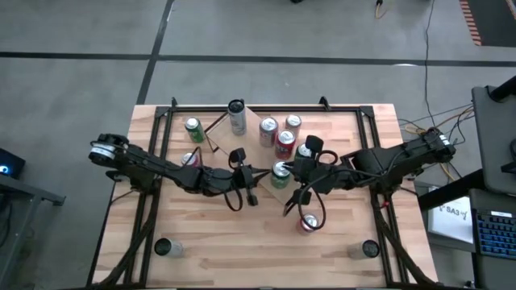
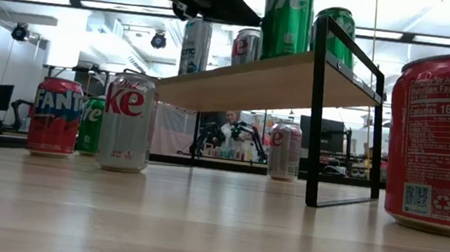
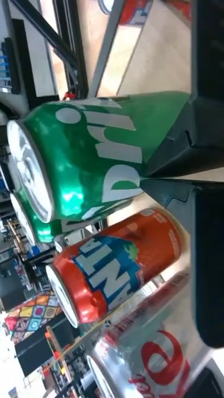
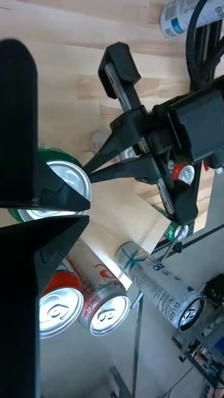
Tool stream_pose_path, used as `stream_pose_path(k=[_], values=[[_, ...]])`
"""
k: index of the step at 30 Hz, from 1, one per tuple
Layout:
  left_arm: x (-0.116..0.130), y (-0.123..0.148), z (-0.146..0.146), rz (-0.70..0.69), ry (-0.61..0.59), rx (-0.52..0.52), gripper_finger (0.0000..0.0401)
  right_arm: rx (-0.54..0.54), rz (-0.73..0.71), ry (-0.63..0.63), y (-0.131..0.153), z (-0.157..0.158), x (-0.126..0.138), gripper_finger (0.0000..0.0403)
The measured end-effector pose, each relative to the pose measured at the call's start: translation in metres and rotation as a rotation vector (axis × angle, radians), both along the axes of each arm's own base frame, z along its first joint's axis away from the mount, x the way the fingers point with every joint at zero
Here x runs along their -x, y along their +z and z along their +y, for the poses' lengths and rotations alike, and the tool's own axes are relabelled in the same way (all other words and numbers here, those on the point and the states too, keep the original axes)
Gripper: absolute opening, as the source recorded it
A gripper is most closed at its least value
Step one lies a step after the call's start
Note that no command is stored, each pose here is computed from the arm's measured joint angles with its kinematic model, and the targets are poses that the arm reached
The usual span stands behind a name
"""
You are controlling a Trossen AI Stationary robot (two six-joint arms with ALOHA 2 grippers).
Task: Place canned beverage on shelf
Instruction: Put the bottom green soda can on the shelf aligned with the other green soda
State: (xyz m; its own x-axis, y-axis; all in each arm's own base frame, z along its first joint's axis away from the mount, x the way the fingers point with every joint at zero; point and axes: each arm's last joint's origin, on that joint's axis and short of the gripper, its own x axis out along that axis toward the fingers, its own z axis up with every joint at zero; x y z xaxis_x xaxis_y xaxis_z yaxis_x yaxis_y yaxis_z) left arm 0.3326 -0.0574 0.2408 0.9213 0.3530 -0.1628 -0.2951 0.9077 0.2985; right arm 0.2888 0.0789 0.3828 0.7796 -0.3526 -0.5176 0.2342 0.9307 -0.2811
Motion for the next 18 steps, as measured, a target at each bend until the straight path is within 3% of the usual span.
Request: stream_pose_path(k=[11, 18], values=[[-0.005, -0.002, -0.002, -0.022, -0.042, 0.014, 0.0, 0.004, 0.013, 0.0, -0.005, 0.001, -0.004, 0.0012], [0.005, 0.013, -0.003, -0.005, -0.055, -0.061, 0.0, -0.02, 0.022, -0.02, -0.011, 0.003, -0.01, 0.0012]])
